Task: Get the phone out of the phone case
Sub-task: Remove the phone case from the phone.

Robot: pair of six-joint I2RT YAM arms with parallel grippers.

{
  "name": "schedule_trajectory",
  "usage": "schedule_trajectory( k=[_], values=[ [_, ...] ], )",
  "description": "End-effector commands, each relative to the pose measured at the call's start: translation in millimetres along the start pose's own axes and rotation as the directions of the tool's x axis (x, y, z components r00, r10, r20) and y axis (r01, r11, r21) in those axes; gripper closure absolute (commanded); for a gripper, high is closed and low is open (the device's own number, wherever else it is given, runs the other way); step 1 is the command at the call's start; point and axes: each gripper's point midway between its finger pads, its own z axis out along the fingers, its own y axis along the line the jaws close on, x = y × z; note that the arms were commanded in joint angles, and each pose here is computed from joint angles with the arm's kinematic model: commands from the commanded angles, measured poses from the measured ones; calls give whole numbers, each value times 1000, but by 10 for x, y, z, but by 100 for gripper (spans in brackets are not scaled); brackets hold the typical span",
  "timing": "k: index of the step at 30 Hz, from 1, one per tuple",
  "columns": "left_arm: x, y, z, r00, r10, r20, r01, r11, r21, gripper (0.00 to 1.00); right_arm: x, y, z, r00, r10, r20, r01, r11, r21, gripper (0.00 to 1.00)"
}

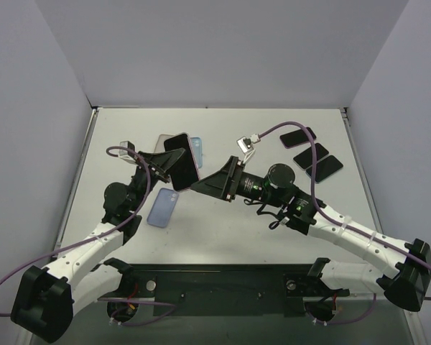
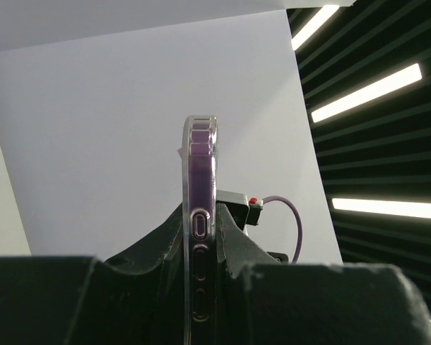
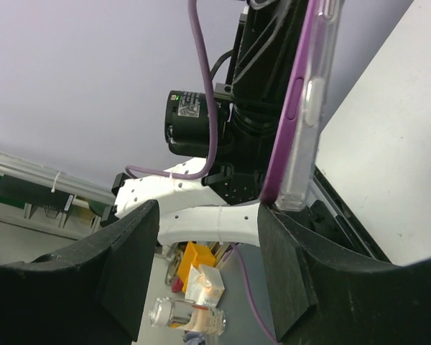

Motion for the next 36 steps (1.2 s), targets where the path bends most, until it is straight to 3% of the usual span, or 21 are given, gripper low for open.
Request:
schedule_trajectory(
  k=[1, 17, 19, 20, 22, 26, 33, 36],
  values=[
    [152, -487, 21, 995, 82, -52, -74, 987, 144, 100, -239, 433, -28, 996, -53, 75, 61, 992, -107, 48],
    [146, -675, 45, 993, 114, -29, -106, 976, 191, 100, -141, 86, -122, 991, -123, 56, 124, 992, -12, 45],
    [214, -669, 60, 987, 144, -70, -128, 972, 195, 100, -218, -4, -214, 979, -187, 82, 181, 981, 70, 45],
    [239, -689, 62, 982, 170, -79, -151, 967, 205, 100, -259, -146, -285, 977, -196, 80, 179, 967, 180, 45],
    [249, -665, 49, 979, 186, -86, -166, 967, 195, 100, -234, -204, -356, 968, -249, 39, 235, 947, 220, 46],
    [236, -621, 10, 985, 147, -91, -128, 975, 184, 100, -145, -146, -394, 959, -284, -6, 281, 945, 169, 58],
    [276, -680, -24, 989, 59, -133, -28, 974, 226, 100, 16, 71, -218, 955, -292, -50, 291, 956, -30, 63],
    [288, -703, -27, 989, 46, -144, -12, 973, 230, 100, 2, 32, -158, 958, -283, -44, 282, 959, -32, 64]
  ],
)
